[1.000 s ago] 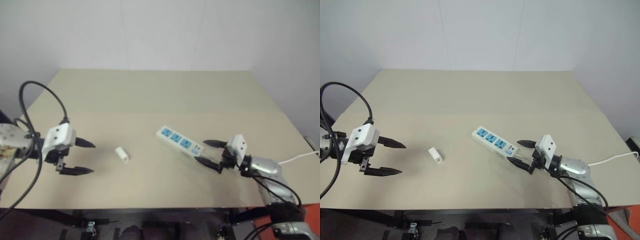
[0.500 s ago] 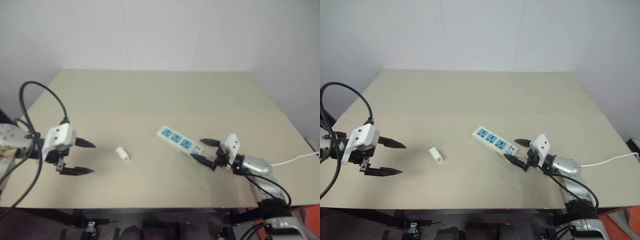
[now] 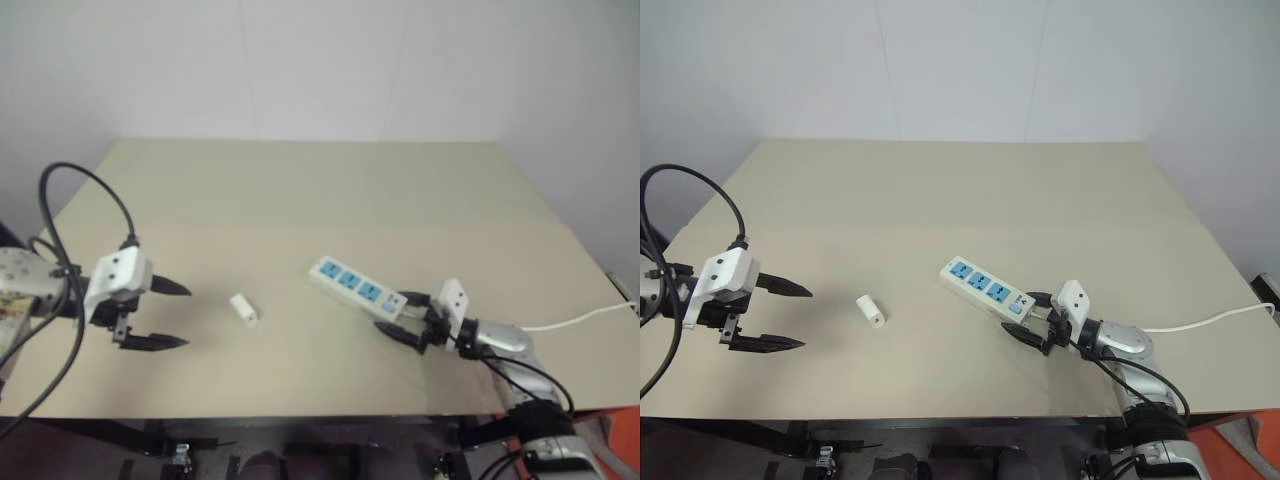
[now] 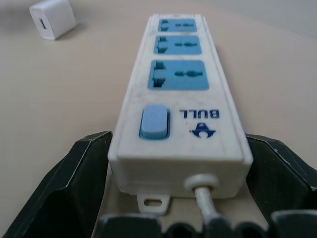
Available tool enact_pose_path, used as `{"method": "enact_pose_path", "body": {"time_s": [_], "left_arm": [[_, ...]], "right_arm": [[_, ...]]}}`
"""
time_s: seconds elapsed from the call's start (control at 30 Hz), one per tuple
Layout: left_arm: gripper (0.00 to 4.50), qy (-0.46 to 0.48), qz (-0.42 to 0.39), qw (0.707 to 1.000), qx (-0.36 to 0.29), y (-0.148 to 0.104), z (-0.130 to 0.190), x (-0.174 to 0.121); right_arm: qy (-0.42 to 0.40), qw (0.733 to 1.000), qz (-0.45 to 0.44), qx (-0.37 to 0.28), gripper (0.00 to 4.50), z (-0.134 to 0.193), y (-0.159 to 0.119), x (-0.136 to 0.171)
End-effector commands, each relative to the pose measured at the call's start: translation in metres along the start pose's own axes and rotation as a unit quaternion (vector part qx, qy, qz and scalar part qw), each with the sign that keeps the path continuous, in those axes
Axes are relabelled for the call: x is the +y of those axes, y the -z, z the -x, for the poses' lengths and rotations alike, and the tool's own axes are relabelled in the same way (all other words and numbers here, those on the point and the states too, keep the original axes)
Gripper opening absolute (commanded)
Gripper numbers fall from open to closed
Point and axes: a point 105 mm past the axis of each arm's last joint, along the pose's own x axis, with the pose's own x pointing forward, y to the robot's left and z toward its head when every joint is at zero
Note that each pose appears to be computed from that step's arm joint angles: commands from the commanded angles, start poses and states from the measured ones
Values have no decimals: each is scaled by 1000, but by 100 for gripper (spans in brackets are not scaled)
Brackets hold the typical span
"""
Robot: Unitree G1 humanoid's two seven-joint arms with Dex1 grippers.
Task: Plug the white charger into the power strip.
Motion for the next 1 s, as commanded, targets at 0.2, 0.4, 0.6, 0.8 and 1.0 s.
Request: {"method": "enact_pose_path", "body": {"time_s": [0.2, 0.4, 0.6, 0.8, 1.0], "left_arm": [[450, -19, -28, 999, -28, -19, 9, 8], [450, -20, -45, 998, -36, -31, 11, 15], [450, 44, -108, 993, 23, -36, 6, 13], [450, 143, -280, 939, 139, -43, -16, 16], [450, 224, -400, 872, 174, -65, -47, 26]], "right_arm": [[21, 1000, 9, -9, 448, 3, -3, -9], [4, 1000, 1, -12, 389, -1, -2, -4], [-14, 1000, 12, -4, 340, -3, 0, 1], [-29, 999, 23, 11, 340, -3, 1, -5], [-53, 998, 22, 24, 340, -1, 1, -9]]}}
